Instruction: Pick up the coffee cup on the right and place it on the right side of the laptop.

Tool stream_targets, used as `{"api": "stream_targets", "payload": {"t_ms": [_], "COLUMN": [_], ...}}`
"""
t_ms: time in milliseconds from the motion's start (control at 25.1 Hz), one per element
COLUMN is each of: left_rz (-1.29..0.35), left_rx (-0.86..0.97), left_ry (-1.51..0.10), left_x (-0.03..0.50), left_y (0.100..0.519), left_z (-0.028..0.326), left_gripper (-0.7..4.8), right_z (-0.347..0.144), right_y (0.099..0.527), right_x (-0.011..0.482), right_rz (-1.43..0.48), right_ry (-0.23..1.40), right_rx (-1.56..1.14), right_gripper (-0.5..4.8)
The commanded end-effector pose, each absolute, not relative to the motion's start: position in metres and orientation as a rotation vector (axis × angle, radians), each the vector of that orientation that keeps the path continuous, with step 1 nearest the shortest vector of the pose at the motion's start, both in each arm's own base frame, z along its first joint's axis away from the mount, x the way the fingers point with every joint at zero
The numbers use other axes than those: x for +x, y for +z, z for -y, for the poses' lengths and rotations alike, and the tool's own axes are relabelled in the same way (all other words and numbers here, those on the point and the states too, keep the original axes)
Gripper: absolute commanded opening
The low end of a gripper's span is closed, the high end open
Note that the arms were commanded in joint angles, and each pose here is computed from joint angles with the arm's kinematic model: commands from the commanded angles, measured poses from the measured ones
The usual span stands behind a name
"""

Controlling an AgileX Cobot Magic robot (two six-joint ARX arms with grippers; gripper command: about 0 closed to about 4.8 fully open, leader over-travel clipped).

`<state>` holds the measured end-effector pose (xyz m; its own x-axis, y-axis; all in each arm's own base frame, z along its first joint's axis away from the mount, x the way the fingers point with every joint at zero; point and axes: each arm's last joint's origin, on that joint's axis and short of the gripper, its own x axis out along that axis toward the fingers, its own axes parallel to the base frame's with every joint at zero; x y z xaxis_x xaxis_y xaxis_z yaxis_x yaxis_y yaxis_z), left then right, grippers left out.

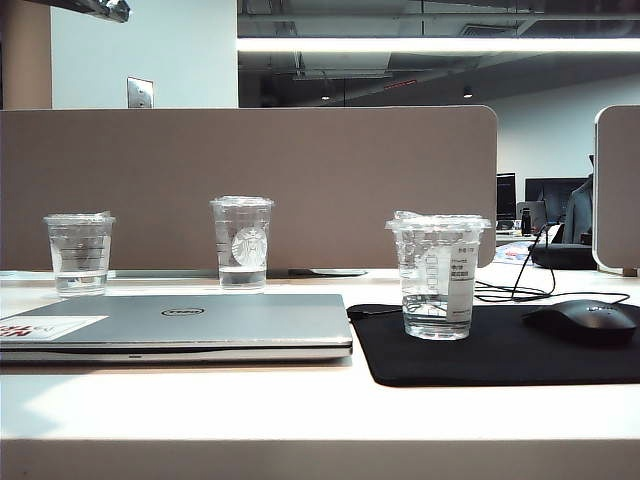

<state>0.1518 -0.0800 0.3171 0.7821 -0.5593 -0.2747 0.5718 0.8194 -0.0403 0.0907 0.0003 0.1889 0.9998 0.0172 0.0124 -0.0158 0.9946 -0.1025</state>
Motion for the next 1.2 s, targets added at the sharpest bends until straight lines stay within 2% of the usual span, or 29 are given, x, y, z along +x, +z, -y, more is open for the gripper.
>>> {"api": "stream_targets", "payload": {"t_ms": [40,359,1197], "left_rz": [-0.264,-0.263,-0.263], "left_rx": [0.040,0.040,0.040], "left_ry": [-0.614,-0.614,-0.614], "left_x": [0.151,0.151,0.151], "left_y": [0.321,0.321,0.321], "left_z": [0.080,0.080,0.080], "left_gripper": [-0.05,-0.05,-0.05], "right_z": [0.001,0.001,0.001], "right_y": [0.184,0.170,0.172], "right_x": [0.093,0.097,0.097], "right_rz": [0.031,0.065,0.080], "right_ry": [0.005,0.006,0.004], "right_rx": [-0.101,-0.050,0.024], "right_gripper": [-0.01,-0.01,-0.01]}}
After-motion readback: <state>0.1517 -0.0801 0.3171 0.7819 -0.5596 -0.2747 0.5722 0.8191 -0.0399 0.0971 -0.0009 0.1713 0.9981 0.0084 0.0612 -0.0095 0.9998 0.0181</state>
